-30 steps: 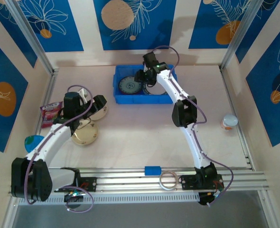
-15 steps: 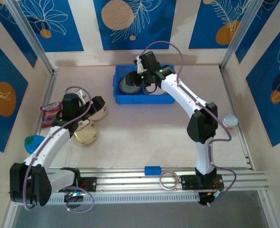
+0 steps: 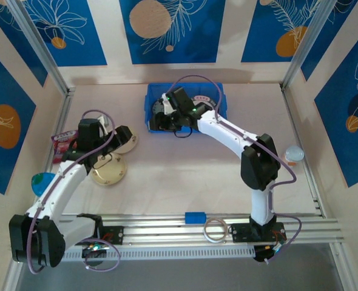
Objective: Place the plates into the plastic bin on the countertop
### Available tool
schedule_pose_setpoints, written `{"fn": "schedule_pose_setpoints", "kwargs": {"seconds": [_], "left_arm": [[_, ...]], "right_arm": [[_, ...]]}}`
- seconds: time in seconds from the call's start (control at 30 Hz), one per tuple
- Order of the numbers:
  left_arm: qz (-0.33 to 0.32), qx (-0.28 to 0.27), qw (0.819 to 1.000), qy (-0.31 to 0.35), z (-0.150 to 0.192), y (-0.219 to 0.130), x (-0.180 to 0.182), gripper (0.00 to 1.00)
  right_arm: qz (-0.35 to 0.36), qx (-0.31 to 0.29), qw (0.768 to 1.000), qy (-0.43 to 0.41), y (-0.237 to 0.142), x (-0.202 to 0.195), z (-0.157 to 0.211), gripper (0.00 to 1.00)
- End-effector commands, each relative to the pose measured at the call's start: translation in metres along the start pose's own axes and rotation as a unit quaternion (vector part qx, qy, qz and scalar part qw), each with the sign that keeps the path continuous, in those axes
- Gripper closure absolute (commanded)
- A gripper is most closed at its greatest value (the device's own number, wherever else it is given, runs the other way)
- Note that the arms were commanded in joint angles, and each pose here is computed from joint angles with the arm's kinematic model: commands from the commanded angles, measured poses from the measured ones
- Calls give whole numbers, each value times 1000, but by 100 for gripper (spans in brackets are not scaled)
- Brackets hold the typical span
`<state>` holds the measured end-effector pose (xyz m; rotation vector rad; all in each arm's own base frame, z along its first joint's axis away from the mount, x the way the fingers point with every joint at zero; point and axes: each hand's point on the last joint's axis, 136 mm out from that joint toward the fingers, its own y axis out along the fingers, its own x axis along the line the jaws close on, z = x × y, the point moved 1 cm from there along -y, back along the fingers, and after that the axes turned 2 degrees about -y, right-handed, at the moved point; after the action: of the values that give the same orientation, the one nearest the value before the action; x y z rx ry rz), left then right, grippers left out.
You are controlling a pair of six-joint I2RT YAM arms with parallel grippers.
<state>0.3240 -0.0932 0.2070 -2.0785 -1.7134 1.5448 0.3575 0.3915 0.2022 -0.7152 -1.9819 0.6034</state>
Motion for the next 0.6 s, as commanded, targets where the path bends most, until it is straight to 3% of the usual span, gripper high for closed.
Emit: {"fn": "schedule_pose_setpoints", "kwargs": {"seconds": [0.0, 0.2, 0.37, 0.47, 0.57], "left_arm": [[-10, -10, 1000, 8, -8, -16, -4, 23], [-19, -5, 1000, 10, -9, -26, -6, 23], [-20, -14, 1000, 16, -6, -32, -2, 22], [-16, -14, 1000, 10, -5, -35, 0, 21], [-10, -15, 1000, 3, -4, -37, 2, 21]], "right_arm": [[-43, 16, 999, 0, 10, 24, 10, 55], [-70, 60, 995, 31, 37, 26, 32, 63], [-67, 96, 993, 33, 56, 28, 47, 79], [-72, 122, 989, 41, 70, 27, 54, 79], [-81, 160, 983, 50, 87, 29, 67, 73]]}}
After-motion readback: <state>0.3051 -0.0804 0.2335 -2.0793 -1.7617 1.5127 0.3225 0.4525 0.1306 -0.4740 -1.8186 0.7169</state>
